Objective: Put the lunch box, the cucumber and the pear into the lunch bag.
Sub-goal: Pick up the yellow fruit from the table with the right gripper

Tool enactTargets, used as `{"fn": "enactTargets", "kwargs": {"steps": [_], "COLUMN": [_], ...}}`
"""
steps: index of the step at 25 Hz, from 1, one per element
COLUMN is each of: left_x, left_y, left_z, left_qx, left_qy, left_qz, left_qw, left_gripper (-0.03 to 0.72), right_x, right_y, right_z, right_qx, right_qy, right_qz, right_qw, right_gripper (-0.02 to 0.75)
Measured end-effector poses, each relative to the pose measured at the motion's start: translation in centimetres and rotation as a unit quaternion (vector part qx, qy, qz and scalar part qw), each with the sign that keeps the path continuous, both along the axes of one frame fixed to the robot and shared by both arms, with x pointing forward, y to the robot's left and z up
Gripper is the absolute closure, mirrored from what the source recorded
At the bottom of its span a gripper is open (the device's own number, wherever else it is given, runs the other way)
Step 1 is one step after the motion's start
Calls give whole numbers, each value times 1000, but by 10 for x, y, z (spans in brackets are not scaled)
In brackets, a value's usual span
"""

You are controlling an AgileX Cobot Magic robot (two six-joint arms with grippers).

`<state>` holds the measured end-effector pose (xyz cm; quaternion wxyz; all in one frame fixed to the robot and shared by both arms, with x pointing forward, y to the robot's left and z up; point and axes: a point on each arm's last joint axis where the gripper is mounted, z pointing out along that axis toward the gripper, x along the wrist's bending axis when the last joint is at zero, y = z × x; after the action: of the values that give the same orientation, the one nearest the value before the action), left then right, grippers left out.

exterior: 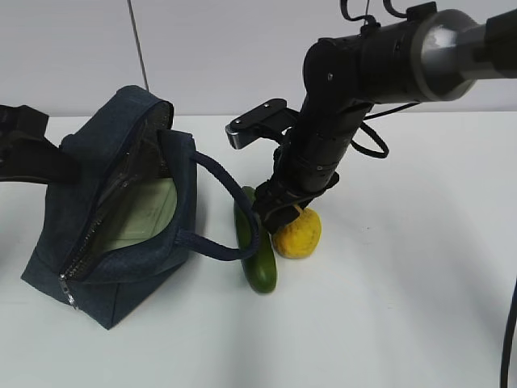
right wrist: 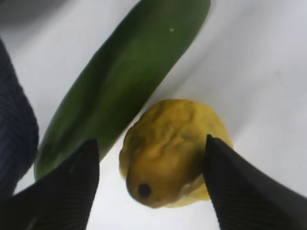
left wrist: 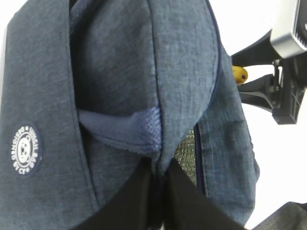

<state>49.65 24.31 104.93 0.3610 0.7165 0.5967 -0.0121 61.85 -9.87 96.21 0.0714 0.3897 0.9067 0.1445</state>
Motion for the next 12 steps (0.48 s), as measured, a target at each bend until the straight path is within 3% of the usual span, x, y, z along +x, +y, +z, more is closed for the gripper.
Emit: {"fn": "enactTargets", "kwargs": {"steps": [5,12], "left_x": [0,0], "left_y": [0,0], "left_z": [0,0], "left_qx": [0,0], "left_qy": [0,0], "left_qz": [0,0], "left_qw": [1000,1000], "left_gripper": [687,687], "right_x": [2,5], "right_y": [1,1], "right_z": [0,-3], "right_qx": [1,-10], "right_qy": [-3,-6], "right_qz": [0,4], "right_qw": [1000,1000], "right_gripper": [216,359]}}
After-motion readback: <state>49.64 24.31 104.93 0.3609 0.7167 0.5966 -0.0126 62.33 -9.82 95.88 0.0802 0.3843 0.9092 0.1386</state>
